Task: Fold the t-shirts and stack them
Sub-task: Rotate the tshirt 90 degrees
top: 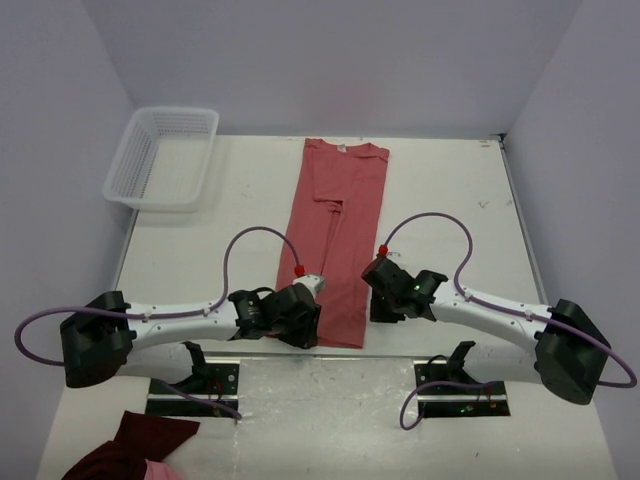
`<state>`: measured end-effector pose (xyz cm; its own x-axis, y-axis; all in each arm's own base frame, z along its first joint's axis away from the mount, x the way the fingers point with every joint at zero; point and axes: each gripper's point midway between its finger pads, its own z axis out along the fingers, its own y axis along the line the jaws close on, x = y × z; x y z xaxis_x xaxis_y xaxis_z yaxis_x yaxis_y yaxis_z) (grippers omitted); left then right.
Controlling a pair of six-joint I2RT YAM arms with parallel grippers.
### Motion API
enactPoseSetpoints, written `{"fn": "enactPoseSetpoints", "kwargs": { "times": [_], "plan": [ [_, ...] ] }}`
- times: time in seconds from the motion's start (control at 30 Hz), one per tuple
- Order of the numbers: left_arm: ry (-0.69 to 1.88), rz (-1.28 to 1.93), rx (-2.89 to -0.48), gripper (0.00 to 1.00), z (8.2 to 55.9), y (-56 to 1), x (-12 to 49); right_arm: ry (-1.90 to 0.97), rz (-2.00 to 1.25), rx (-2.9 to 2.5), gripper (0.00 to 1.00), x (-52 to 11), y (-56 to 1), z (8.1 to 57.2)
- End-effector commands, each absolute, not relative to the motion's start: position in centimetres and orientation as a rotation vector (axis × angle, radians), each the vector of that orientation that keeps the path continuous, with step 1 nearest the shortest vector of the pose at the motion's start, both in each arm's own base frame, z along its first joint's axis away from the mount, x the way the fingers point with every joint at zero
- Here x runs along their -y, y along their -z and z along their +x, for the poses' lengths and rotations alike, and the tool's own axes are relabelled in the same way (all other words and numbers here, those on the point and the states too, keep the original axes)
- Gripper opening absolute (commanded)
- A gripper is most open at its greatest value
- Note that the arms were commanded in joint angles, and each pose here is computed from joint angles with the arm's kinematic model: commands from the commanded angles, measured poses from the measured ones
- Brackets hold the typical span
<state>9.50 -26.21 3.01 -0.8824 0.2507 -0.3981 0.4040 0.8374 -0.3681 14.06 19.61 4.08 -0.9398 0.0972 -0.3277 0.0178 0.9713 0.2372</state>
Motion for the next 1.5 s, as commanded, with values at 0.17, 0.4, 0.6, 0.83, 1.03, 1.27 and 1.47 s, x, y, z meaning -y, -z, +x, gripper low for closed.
{"fn": "enactPoseSetpoints", "kwargs": {
  "times": [0.17,0.4,0.6,0.83,1.03,1.27,1.47],
  "plan": [
    [0.607,0.472,-2.576,0.35,10.4,-7.7,28.6,-0.325,0.071,-2.734,0.0,-20.1,-5.0,15.1],
    [0.295,0.521,-2.489,0.0,16.3,-7.9,28.3,-0.324,0.081,-2.707,0.0,-19.4,-5.5,15.0],
    [0.34,0.584,-2.437,0.0,21.3,-7.3,30.3,-0.308,0.092,-2.697,0.0,-18.6,-5.7,14.8],
    [0.362,0.638,-2.425,0.0,24.6,-5.9,32.4,-0.374,0.079,-2.692,0.0,-19.2,-6.1,14.5],
    [0.401,0.672,-2.476,0.0,24.8,-3.1,33.6,-0.363,0.098,-2.68,0.0,-18.7,-6.4,14.5],
    [0.403,0.696,-2.551,0.0,25.7,1.1,34.0,-0.359,0.133,-2.645,0.0,-18.0,-7.7,14.6],
    [0.425,0.722,-2.559,0.0,27.7,2.0,36.1,-0.325,0.147,-2.642,0.0,-17.5,-7.8,14.7]
  ]
}}
